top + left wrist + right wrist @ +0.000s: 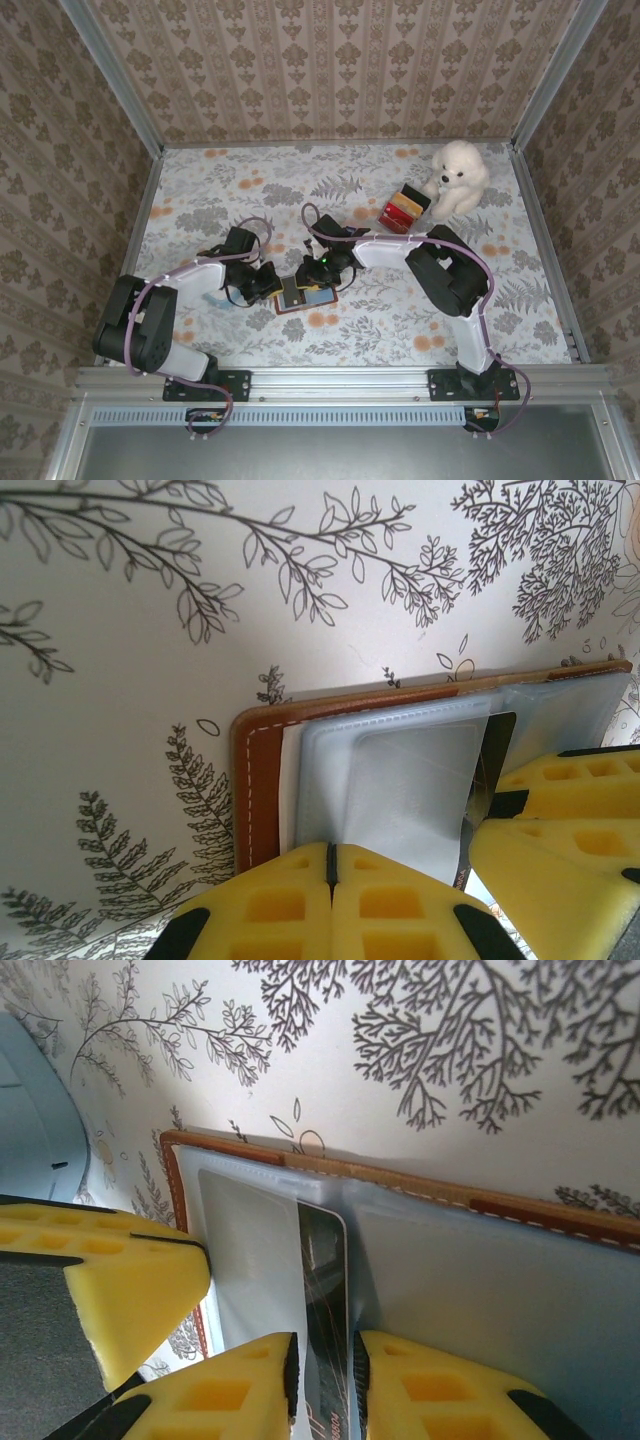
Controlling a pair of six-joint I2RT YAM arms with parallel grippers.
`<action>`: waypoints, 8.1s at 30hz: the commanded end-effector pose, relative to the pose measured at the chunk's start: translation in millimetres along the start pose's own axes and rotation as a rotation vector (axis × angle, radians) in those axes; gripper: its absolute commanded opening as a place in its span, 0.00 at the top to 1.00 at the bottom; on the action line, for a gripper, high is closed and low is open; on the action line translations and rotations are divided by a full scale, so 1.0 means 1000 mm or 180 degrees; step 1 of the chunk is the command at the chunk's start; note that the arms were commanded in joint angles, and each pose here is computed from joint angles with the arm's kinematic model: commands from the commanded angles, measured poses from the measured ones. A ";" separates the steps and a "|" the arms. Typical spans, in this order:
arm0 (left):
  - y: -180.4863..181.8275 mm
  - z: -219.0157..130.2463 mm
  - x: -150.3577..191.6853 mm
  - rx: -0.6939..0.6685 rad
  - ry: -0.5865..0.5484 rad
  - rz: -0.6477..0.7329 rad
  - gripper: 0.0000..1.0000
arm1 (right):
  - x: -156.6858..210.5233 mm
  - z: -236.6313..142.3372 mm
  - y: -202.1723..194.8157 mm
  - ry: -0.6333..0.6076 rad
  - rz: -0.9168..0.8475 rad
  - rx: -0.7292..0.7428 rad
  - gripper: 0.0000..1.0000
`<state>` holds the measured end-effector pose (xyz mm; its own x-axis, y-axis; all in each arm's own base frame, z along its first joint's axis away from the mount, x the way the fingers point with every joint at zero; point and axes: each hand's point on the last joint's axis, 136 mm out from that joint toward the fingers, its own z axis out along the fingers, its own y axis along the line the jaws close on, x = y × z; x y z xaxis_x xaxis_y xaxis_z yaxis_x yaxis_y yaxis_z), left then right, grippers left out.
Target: Take the credit cards out of the card holder
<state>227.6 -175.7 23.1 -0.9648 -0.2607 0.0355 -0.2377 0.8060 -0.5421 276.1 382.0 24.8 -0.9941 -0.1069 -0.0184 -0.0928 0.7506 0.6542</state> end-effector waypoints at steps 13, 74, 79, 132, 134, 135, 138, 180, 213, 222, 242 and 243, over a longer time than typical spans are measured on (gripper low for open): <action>0.012 0.001 0.003 -0.0188 0.0070 -0.0030 0.98 | -0.003 -0.010 -0.012 -0.0009 -0.0087 0.0018 0.97; -0.205 -0.171 -0.061 0.2627 -0.0743 0.0618 1.00 | -0.082 -0.222 0.139 -0.1052 -0.0134 -0.2949 0.71; -0.203 -0.170 -0.067 0.2573 -0.0820 0.0521 1.00 | -0.080 -0.216 0.134 -0.1042 -0.0068 -0.2918 0.83; -0.024 -0.129 -0.078 -0.0177 -0.1357 0.0446 0.00 | -0.180 -0.328 -0.148 -0.0777 -0.3092 0.2435 1.00; -0.025 -0.126 -0.077 -0.0132 -0.1310 0.0418 0.00 | -0.182 -0.323 -0.154 -0.0714 -0.3094 0.2411 1.00; -0.024 -0.123 -0.076 -0.0121 -0.1285 0.0396 0.00 | -0.184 -0.320 -0.155 -0.0685 -0.3098 0.2404 1.00; -0.023 -0.117 -0.075 -0.0078 -0.1234 0.0343 0.00 | -0.189 -0.316 -0.164 -0.0614 -0.3068 0.2448 1.00; -0.025 -0.104 -0.062 0.0052 -0.1014 0.0273 0.00 | -0.206 -0.334 -0.157 -0.1045 -0.2551 0.2543 0.64; -0.056 -0.048 -0.001 0.0267 -0.0510 0.0185 0.17 | -0.035 -0.185 -0.009 -0.1276 -0.0191 0.0697 0.38; -0.050 -0.023 0.008 0.0055 -0.0416 0.0026 0.48 | -0.011 -0.106 0.015 -0.0753 -0.0299 0.0499 0.45; -0.023 0.008 0.017 -0.0513 -0.0271 -0.0061 0.65 | -0.002 -0.049 -0.033 -0.0370 0.0014 0.0778 0.51; -0.021 0.009 0.018 -0.0527 -0.0255 -0.0060 0.65 | -0.002 -0.048 -0.034 -0.0364 0.0015 0.0791 0.52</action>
<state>214.3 -205.4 29.5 -0.9536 -0.3003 -0.0202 -0.2623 0.8621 -0.4335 289.1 330.2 51.3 -0.9871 -0.0484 -0.1523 -0.1146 0.8784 0.4639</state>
